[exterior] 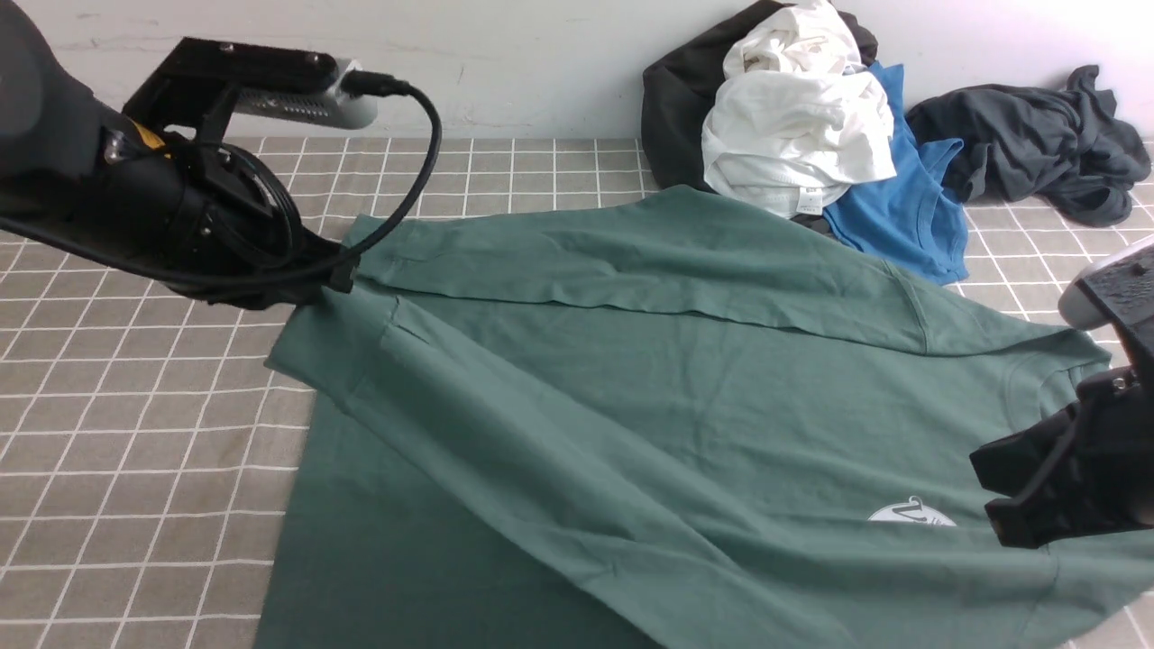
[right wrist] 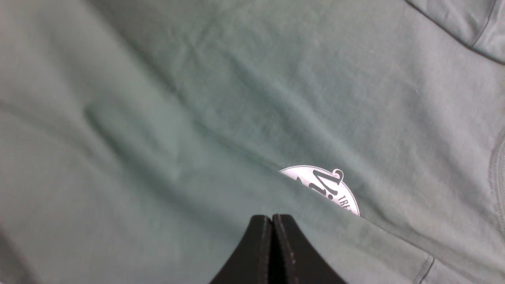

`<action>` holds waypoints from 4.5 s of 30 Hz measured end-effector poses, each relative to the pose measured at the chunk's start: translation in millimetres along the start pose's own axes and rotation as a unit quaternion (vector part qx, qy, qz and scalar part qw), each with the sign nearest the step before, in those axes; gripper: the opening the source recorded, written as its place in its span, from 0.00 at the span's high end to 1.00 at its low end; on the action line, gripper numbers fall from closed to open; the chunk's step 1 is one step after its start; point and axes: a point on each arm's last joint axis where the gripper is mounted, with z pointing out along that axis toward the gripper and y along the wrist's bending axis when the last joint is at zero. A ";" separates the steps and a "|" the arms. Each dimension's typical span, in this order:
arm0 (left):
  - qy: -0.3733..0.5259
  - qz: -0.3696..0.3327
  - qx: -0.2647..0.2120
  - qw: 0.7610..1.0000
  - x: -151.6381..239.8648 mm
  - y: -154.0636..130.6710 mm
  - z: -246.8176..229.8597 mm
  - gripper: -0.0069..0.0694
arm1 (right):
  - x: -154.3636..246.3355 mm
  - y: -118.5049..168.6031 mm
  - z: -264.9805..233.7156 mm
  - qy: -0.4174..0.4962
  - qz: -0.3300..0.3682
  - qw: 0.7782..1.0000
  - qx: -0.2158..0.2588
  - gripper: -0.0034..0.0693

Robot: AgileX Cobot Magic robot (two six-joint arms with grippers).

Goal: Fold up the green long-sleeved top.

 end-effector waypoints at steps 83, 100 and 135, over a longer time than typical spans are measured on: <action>0.013 -0.011 -0.101 0.995 -96.3 106.2 226.2 0.73 | 0.6 0.4 19.4 0.024 0.010 0.999 -0.025 0.97; 0.002 -0.075 -0.126 0.989 -82.7 115.5 256.4 0.37 | -1.2 -0.7 19.5 0.014 -0.002 1.000 -0.019 0.97; 0.228 -0.069 -0.067 0.969 -48.4 55.3 106.4 0.91 | 0.5 3.0 9.3 0.014 -0.014 0.999 -0.028 0.97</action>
